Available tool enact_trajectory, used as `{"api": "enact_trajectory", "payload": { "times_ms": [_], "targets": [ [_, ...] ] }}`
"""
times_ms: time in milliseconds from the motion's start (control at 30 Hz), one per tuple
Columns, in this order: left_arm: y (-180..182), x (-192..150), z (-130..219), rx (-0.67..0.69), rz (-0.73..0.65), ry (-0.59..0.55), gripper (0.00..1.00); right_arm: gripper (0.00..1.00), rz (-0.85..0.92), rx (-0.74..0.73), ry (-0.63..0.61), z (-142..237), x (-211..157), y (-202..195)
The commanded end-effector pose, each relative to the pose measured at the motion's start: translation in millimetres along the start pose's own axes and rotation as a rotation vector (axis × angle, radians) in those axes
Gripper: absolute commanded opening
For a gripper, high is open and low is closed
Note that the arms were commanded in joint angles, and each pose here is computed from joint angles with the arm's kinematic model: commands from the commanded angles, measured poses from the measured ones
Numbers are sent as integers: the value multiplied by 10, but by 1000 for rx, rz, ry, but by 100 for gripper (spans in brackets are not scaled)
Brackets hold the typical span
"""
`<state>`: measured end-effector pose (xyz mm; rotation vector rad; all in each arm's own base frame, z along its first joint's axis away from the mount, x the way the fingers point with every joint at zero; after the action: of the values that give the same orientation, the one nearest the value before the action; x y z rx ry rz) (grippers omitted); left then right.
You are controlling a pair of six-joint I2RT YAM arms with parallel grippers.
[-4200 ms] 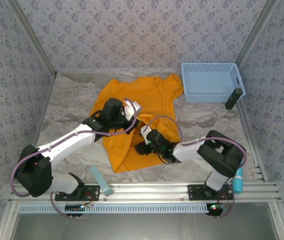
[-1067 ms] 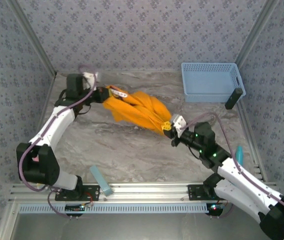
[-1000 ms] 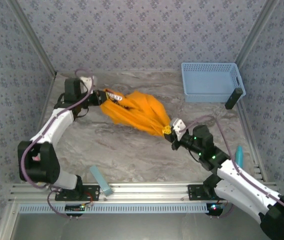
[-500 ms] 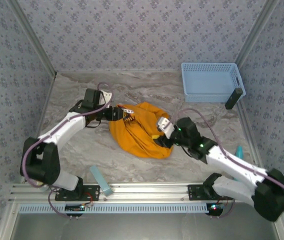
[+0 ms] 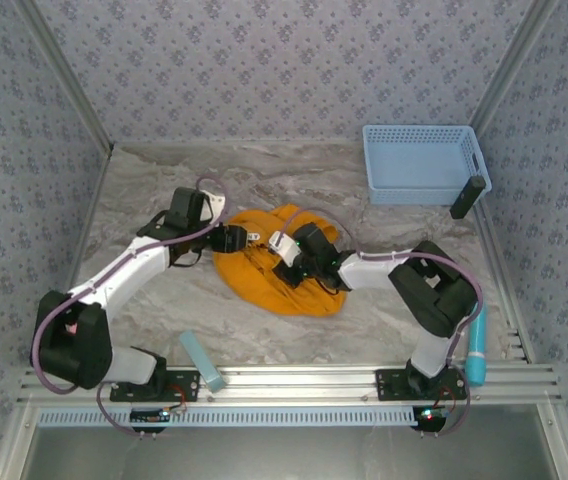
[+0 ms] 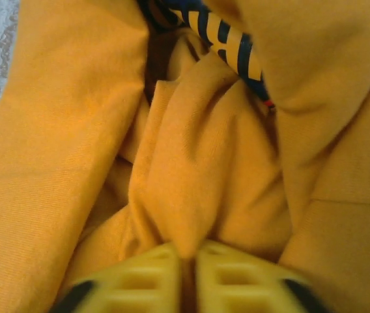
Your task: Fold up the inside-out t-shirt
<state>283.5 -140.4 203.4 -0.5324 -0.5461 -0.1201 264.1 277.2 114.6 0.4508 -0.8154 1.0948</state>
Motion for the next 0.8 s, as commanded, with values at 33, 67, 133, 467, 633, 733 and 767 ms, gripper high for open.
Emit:
{"api": "enact_trajectory", "payload": {
  "times_ms": [33, 67, 133, 467, 633, 733, 767],
  "targets": [
    [42, 135, -125, 59, -64, -6, 63, 0, 111, 92, -225, 388, 526, 29],
    [56, 181, -160, 61, -70, -5, 60, 0, 173, 114, -264, 537, 607, 67],
    [99, 298, -190, 61, -50, -13, 48, 0, 259, 98, -309, 811, 674, 131],
    [747, 481, -600, 113, 151, 44, 23, 0, -29, -10, -114, 948, -482, 452],
    [707, 367, -587, 43, 169, 108, 32, 28, 61, -23, 8, 928, -599, 604],
    [487, 287, -355, 20, 113, 125, 45, 35, 126, 2, -42, 1020, -358, 623],
    [408, 255, -253, 22, 85, 125, 47, 36, 152, 2, -80, 1067, -234, 611]
  ]
}}
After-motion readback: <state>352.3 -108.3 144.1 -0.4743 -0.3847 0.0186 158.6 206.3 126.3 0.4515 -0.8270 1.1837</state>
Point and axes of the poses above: each hand's point on the last joint's axis, 136 mm out from that joint toward the fingers, its own z axis back along the fingers, its own y axis along the line the jaws close on, x = y × z, the point moved 9 cm from there along z, back along the fingers, and after that the axes turned 9 degrees about z, right-handed, at the moved point
